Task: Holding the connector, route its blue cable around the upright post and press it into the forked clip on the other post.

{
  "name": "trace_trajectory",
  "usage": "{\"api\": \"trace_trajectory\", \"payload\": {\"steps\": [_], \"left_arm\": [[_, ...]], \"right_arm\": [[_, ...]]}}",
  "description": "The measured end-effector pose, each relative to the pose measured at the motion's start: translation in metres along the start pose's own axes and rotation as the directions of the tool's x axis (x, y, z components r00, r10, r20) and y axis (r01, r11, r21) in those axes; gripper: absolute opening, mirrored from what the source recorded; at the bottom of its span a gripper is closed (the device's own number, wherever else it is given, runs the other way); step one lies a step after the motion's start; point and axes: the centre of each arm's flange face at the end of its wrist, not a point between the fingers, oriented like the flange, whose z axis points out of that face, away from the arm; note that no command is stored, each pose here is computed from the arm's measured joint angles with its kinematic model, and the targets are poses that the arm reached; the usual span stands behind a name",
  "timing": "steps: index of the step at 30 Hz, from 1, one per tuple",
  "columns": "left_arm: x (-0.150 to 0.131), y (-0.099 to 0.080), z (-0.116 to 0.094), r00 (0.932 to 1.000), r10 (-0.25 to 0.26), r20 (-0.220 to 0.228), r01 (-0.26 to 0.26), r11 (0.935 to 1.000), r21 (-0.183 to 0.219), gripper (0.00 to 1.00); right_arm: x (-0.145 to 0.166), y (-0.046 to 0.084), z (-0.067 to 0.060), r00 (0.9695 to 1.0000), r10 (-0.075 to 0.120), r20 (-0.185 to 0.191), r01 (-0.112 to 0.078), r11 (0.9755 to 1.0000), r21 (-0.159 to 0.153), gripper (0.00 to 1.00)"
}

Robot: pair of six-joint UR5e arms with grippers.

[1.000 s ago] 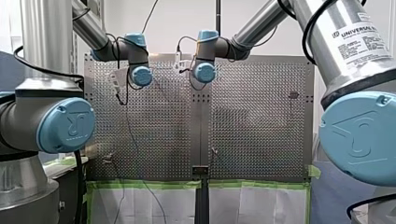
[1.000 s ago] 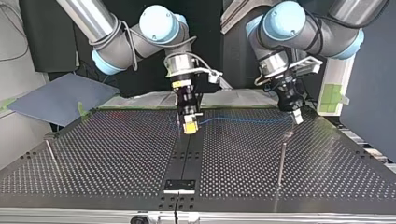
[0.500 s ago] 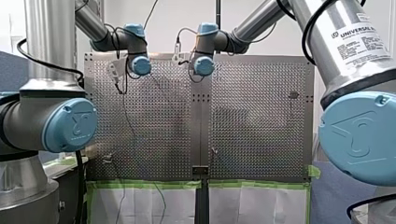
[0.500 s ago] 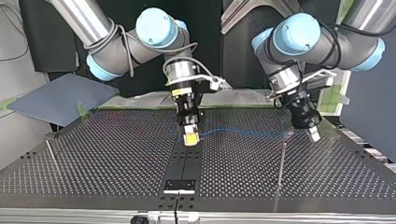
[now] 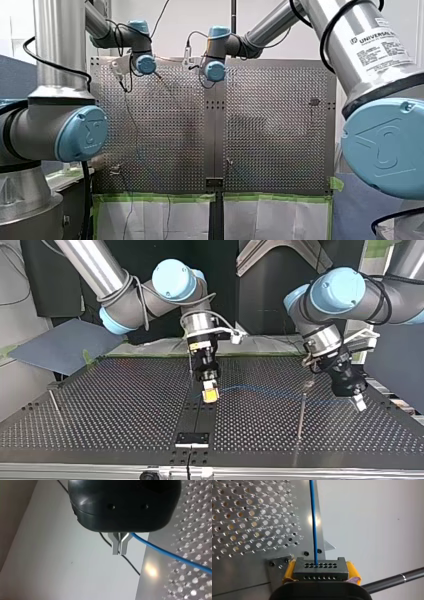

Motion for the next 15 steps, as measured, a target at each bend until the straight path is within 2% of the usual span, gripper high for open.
{"api": "trace_trajectory", "payload": {"steps": [10,15], "left_arm": [[0.010,0.019,0.040,0.9997,0.026,0.005,-0.026,0.9996,0.010,0.01],[0.022,0.034,0.063,0.9987,0.051,-0.004,-0.051,0.9986,0.013,0.01]], "right_arm": [[-0.013,-0.008,0.021,0.9999,-0.002,0.014,0.002,1.0000,0.009,0.00],[-0.008,-0.011,0.033,1.0000,0.003,-0.006,-0.003,0.9999,0.011,0.00]]}}
